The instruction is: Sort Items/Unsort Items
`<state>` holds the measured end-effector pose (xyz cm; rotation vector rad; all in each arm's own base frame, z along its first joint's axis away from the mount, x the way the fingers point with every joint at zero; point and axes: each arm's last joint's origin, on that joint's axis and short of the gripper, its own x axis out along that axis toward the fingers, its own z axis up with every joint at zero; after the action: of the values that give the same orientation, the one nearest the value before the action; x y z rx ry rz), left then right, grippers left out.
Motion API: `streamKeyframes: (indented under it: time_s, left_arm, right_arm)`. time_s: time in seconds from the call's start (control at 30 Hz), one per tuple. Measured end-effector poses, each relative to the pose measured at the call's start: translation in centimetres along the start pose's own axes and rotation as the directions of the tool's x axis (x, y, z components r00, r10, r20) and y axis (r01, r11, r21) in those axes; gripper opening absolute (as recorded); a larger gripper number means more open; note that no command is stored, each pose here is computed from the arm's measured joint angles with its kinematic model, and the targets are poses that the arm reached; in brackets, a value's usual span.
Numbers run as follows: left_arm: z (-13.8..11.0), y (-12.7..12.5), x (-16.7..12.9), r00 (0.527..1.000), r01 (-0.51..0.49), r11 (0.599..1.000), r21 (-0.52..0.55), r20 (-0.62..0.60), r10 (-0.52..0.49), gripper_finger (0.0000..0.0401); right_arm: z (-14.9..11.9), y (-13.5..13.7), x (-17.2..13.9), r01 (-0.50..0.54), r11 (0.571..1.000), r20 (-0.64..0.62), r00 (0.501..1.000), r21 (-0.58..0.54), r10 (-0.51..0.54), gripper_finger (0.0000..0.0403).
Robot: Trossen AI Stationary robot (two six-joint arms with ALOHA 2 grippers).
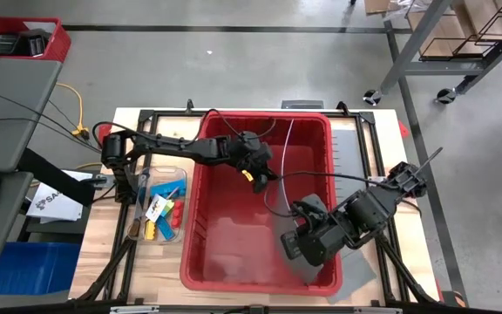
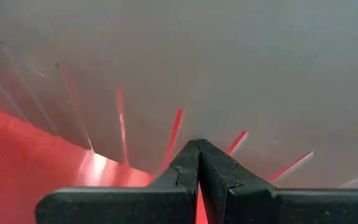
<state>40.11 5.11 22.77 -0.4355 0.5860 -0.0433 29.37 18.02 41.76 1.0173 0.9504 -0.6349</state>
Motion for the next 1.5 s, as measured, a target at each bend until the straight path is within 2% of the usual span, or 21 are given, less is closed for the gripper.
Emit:
streamKeyframes:
  time_s: [0.17,0.27,0.43,0.57,0.7,0.87,1.0,1.13,1.27,1.3,1.33,1.43,1.5]
  left_arm:
    - [-0.1,-0.1,0.1,1.000,-0.003,1.000,0.002,0.000,0.003,0.0000]
    - [-0.2,-0.3,0.2,0.999,-0.038,0.999,0.010,0.015,0.038,0.0000]
    - [-0.1,0.1,0.0,1.000,0.012,1.000,0.016,-0.001,-0.012,0.0000]
    - [-0.5,1.4,-0.6,0.994,0.047,0.997,-0.066,-0.094,-0.053,0.0000]
    - [-1.7,2.3,-1.0,0.975,-0.008,0.996,-0.091,-0.223,-0.013,0.0000]
    - [-1.5,4.0,-2.1,0.968,-0.075,0.990,-0.122,-0.248,0.042,0.0000]
    - [-2.8,4.9,-3.0,0.920,-0.146,0.968,-0.203,-0.387,0.057,0.0000]
    - [-5.1,5.1,-4.5,0.786,-0.207,0.952,-0.228,-0.618,0.022,0.0000]
    - [-7.7,4.2,-4.7,0.682,-0.223,0.959,-0.174,-0.731,0.026,0.0000]
    - [-8.4,3.9,-4.5,0.669,-0.232,0.956,-0.178,-0.743,0.024,0.0000]
    - [-9.1,3.7,-4.1,0.669,-0.240,0.954,-0.180,-0.742,0.028,0.0000]
    - [-10.8,2.9,-2.7,0.718,-0.239,0.950,-0.200,-0.695,0.034,0.0000]
    - [-11.8,2.2,-2.2,0.726,-0.249,0.941,-0.230,-0.688,0.024,0.0000]
  right_arm:
    - [0.9,0.0,-0.2,-0.007,1.000,0.036,0.999,0.000,0.007,0.0000]
    - [1.4,0.0,-0.1,-0.005,1.000,0.035,0.999,-0.014,0.006,0.0000]
    - [1.6,-0.1,0.3,0.008,1.000,0.017,1.000,-0.030,-0.008,0.0000]
    - [1.3,-0.4,1.4,0.055,0.998,-0.025,0.998,-0.041,-0.056,0.0000]
    - [1.0,-0.5,2.3,0.092,0.995,-0.037,0.995,-0.049,-0.094,0.0000]
    - [1.0,-0.6,2.3,0.096,0.994,-0.043,0.994,-0.049,-0.098,0.0000]
    - [1.0,-0.6,2.3,0.097,0.994,-0.055,0.994,-0.049,-0.100,0.0000]
    - [1.0,-0.6,2.3,0.097,0.994,-0.061,0.993,-0.048,-0.100,0.0000]
    - [1.0,-0.6,2.3,0.096,0.994,-0.059,0.993,-0.052,-0.099,0.0000]
    - [1.0,-0.6,2.3,0.096,0.994,-0.058,0.993,-0.055,-0.099,0.0000]
    - [1.0,-0.6,2.3,0.096,0.994,-0.057,0.993,-0.057,-0.099,0.0000]
    - [1.0,-0.6,2.3,0.098,0.993,-0.058,0.993,-0.059,-0.101,0.0000]
    - [1.0,-0.6,2.3,0.098,0.993,-0.050,0.994,-0.058,-0.101,0.0000]
